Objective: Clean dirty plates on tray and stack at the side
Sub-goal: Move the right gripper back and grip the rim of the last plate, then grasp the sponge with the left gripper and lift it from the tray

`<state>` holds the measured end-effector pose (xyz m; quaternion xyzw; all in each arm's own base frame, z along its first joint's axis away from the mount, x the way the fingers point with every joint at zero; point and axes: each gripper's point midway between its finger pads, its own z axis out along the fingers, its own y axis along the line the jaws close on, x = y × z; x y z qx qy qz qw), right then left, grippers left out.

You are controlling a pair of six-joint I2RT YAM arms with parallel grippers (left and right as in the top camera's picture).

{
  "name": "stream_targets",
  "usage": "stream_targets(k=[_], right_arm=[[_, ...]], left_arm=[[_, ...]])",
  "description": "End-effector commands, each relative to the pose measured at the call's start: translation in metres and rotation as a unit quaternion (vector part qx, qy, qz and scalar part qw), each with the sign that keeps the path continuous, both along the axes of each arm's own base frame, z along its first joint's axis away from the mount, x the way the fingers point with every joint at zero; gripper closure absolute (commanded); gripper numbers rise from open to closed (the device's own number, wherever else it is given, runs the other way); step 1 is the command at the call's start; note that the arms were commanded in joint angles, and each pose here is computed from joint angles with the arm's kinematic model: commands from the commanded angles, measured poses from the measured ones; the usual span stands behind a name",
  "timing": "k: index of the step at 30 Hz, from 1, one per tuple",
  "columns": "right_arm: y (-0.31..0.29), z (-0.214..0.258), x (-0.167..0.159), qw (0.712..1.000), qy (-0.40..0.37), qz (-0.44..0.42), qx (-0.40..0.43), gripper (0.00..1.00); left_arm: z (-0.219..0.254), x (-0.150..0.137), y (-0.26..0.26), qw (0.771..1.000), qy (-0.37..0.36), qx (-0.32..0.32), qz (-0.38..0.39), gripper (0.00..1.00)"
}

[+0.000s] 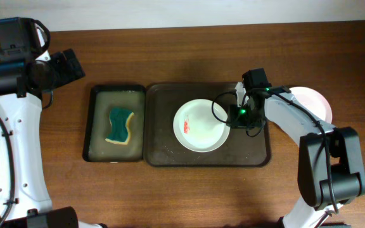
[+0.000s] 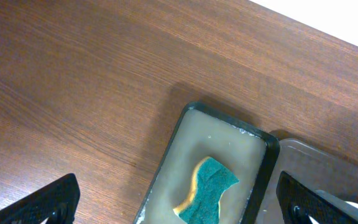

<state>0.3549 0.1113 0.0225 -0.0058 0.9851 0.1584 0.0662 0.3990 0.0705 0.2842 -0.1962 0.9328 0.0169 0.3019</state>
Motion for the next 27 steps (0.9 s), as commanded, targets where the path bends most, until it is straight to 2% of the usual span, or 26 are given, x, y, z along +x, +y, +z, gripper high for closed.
stream_targets(k=[1, 3, 11, 14, 20, 21, 25, 27], right_arm=[[0.003, -0.001, -0.004, 1.0, 0.006, -0.004, 0.008, 0.72], [0.003, -0.006, -0.007, 1.0, 0.004, -0.004, 0.009, 0.77], [0.008, -0.013, -0.004, 1.0, -0.014, 0.001, 0.023, 0.82], [0.008, -0.013, -0.004, 1.0, -0.013, 0.001, 0.023, 0.93], [0.008, -0.013, -0.005, 1.0, -0.012, 0.001, 0.023, 0.92], [0.008, -0.013, -0.004, 1.0, -0.013, 0.001, 0.023, 0.81], [0.008, -0.013, -0.004, 1.0, -0.014, 0.001, 0.023, 0.8], [0.008, -0.013, -0.004, 1.0, -0.014, 0.001, 0.023, 0.8]], left_arm=[[-0.002, 0.001, 0.002, 1.0, 0.002, -0.001, 0.003, 0.0], [-0.002, 0.001, 0.002, 1.0, 0.002, -0.001, 0.003, 0.0], [-0.002, 0.001, 0.002, 1.0, 0.002, -0.001, 0.003, 0.01], [-0.002, 0.001, 0.002, 1.0, 0.002, -0.001, 0.003, 0.01], [-0.002, 0.001, 0.002, 1.0, 0.002, -0.001, 0.003, 0.01], [-0.002, 0.001, 0.002, 1.0, 0.001, -0.001, 0.003, 0.01], [0.0, 0.003, 0.002, 1.0, -0.004, 0.0, 0.003, 0.01], [-0.011, -0.006, -0.008, 0.999, 0.024, -0.023, -0.01, 0.01]])
